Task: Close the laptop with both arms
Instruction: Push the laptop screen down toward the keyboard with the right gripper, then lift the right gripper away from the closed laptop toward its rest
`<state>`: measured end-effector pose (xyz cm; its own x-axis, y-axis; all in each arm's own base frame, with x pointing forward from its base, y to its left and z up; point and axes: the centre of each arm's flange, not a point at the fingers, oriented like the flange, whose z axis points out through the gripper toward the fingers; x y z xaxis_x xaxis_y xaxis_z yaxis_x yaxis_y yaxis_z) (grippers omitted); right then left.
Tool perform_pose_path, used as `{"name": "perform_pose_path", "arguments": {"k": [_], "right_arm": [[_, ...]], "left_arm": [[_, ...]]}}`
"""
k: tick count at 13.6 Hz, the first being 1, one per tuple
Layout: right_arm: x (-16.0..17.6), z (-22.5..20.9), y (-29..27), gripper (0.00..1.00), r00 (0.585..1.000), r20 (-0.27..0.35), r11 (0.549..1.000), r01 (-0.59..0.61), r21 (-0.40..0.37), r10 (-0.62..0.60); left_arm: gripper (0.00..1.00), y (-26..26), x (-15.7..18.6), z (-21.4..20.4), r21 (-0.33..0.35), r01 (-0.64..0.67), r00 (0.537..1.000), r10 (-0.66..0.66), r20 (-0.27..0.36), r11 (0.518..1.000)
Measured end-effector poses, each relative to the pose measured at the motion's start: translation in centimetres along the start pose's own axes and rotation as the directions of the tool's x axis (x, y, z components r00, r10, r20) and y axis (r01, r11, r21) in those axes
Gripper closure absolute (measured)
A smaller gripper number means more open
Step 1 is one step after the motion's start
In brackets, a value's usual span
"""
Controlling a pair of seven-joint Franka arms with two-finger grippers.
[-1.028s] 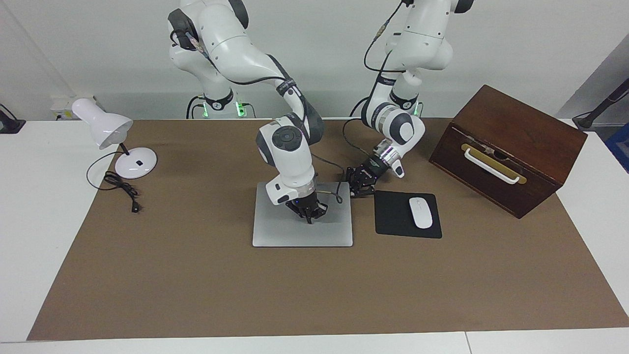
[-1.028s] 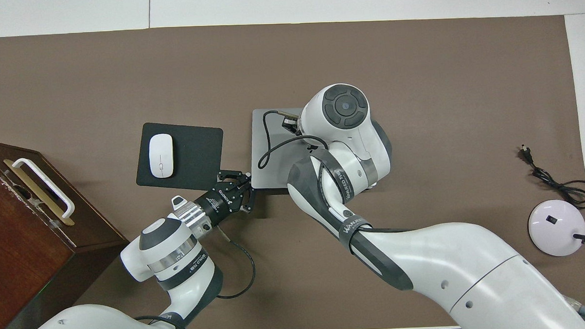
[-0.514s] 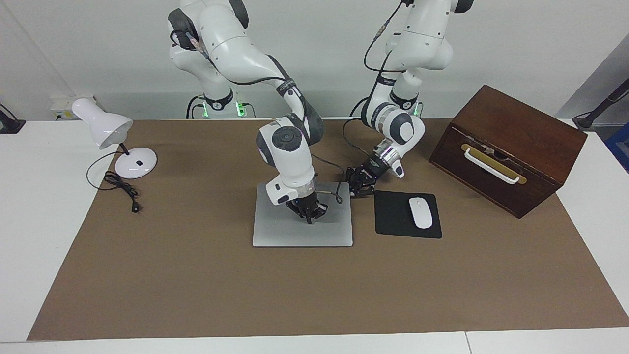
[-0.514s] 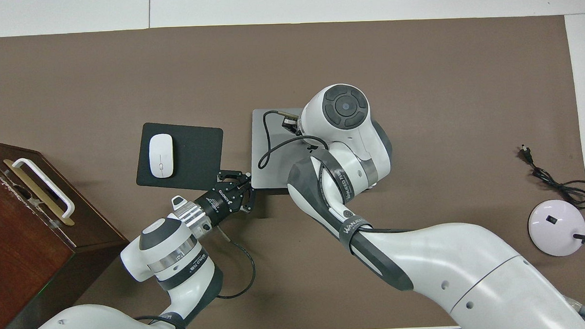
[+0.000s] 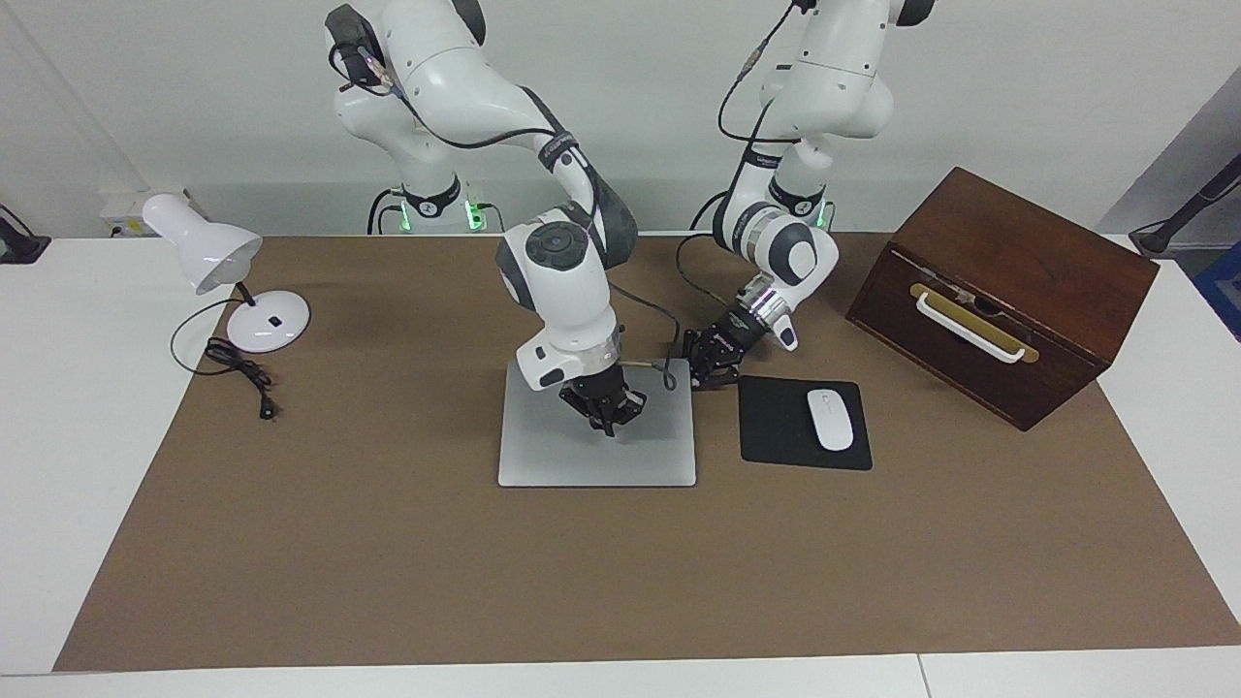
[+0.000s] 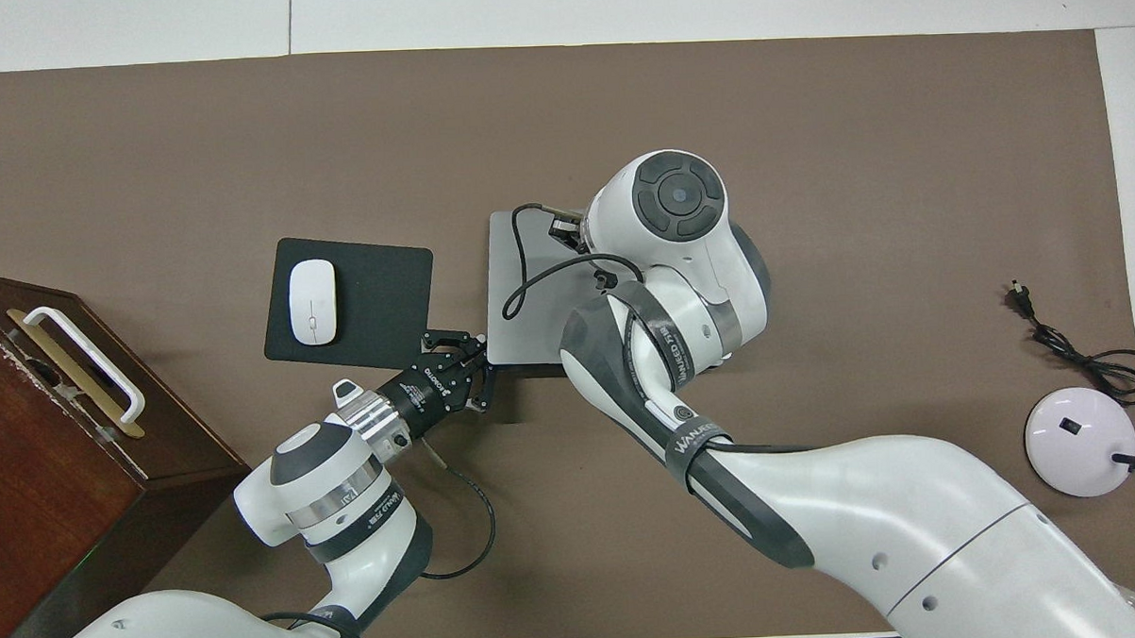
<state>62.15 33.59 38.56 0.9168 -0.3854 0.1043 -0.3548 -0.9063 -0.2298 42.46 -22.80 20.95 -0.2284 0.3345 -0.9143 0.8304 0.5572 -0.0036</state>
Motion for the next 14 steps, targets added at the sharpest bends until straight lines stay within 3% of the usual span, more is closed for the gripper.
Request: {"name": "perform_pose_path", "arguments": {"k": [6,14], "right_arm": [[1.3,-5.1,0.2,0.99,0.997,-0.055,0.998,0.048,0.038,-0.046],[4.3,-14.6,4.1,0.99,0.977,-0.100,0.981,0.191,0.017,-0.188]], "left_arm": [[0.99,0.0,0.0,0.0,0.000,0.000,1.000,0.000,0.000,1.000],[0.99,1.2,0.5,-0.7,-0.022,0.017,1.000,-0.016,0.014,1.000]]}}
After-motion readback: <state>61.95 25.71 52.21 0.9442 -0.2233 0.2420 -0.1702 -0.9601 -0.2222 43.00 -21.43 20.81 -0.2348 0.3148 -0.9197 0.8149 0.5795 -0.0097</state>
